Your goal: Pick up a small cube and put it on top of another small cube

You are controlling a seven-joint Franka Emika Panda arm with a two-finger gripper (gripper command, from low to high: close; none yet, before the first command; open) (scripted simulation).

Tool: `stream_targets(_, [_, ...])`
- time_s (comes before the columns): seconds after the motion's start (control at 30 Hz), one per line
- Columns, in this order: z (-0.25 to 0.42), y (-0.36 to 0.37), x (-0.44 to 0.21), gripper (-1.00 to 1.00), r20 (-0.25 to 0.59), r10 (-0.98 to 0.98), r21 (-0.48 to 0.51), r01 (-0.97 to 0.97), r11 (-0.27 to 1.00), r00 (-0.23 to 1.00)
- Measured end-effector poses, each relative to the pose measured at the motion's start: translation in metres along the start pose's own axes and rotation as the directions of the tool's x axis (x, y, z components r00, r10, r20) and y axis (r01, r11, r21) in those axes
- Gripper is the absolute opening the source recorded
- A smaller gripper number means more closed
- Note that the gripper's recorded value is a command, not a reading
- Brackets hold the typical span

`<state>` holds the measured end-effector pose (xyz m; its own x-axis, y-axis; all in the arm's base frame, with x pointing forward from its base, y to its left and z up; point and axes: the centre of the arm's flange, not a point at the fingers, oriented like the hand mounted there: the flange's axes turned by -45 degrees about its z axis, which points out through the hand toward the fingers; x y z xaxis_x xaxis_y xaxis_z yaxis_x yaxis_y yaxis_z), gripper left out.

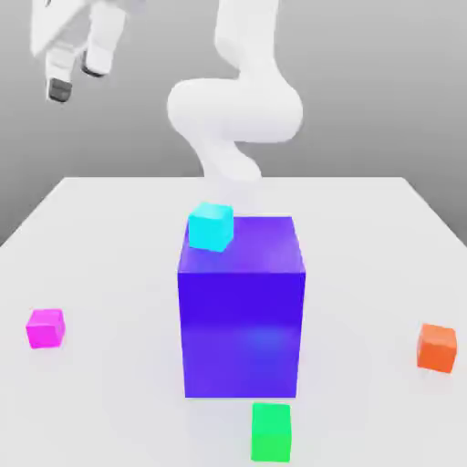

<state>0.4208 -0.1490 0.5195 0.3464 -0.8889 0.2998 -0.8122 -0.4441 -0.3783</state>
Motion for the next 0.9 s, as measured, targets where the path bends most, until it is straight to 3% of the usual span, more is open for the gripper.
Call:
stream_targets(0.17, [0.053, 0.045, 0.019, 0.0, 0.004, 0.307, -0.088, -0.306, 0.948, 0.952])
stream_targets(0.37, [0.11, 0.11, 0.032, 0.0, -0.05, 0.633, -0.185, -0.63, 0.754, 0.772])
stream_targets(0.67, [0.175, 0.221, 0.031, 0.0, -0.227, 0.923, -0.249, -0.934, 0.255, 0.312])
stream_targets(0.9, [0.211, 0.31, 0.01, 0.0, -0.394, 0.912, -0.197, -0.96, -0.201, -0.111])
